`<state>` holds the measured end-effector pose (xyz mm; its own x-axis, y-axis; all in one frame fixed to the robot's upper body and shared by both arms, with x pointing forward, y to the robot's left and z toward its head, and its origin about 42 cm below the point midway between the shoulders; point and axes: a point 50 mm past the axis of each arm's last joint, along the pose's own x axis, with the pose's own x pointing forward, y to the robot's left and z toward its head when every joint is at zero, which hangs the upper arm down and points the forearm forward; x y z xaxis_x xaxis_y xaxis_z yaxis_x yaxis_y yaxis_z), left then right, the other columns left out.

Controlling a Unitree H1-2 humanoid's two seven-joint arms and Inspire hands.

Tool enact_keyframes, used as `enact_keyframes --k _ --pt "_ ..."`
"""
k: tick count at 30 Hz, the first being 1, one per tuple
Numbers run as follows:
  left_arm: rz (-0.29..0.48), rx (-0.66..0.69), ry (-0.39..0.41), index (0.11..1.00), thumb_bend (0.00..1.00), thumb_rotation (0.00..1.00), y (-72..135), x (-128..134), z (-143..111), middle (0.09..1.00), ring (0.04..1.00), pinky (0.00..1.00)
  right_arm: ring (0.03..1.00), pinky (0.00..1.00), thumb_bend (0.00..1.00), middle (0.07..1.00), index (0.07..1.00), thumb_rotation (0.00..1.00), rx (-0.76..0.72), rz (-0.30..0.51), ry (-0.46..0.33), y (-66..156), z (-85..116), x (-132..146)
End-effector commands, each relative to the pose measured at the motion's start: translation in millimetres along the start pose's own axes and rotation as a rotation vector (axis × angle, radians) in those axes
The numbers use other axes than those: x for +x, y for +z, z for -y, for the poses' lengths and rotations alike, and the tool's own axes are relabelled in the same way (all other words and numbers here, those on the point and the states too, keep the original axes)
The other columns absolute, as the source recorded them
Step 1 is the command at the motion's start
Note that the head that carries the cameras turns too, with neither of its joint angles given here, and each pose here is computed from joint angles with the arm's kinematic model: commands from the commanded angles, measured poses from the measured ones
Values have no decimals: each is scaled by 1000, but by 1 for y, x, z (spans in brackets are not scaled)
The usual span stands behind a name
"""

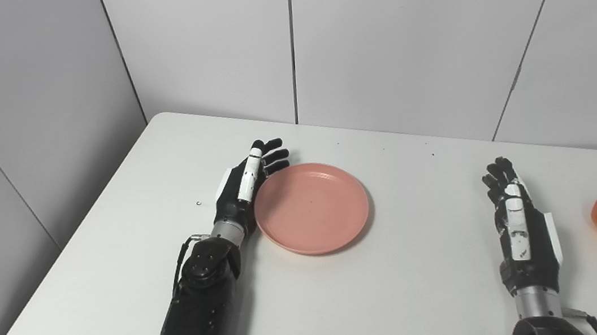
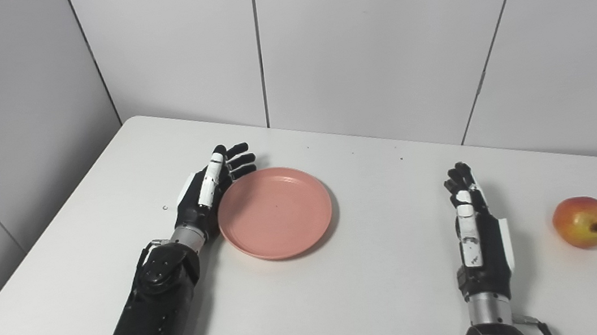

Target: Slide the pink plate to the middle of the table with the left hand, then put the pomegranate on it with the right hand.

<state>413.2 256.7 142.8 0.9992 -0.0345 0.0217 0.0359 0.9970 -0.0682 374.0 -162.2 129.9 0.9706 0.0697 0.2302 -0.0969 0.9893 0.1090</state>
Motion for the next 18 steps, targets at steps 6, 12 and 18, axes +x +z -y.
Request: enact_keyframes --k 6,12,18 --pt "32 -31 -64 775 393 1000 17 10 28 795 799 801 925 962 578 922 921 950 -25 -59 -11 -14 8 -11" --pt "10 -25 -81 791 385 1000 18 7 41 811 809 810 924 964 575 921 921 941 -25 -54 -7 -12 8 -11" --pt "-12 -34 -91 802 393 1000 18 5 55 822 825 825 922 961 580 925 925 956 -43 -53 -4 -12 7 -11"
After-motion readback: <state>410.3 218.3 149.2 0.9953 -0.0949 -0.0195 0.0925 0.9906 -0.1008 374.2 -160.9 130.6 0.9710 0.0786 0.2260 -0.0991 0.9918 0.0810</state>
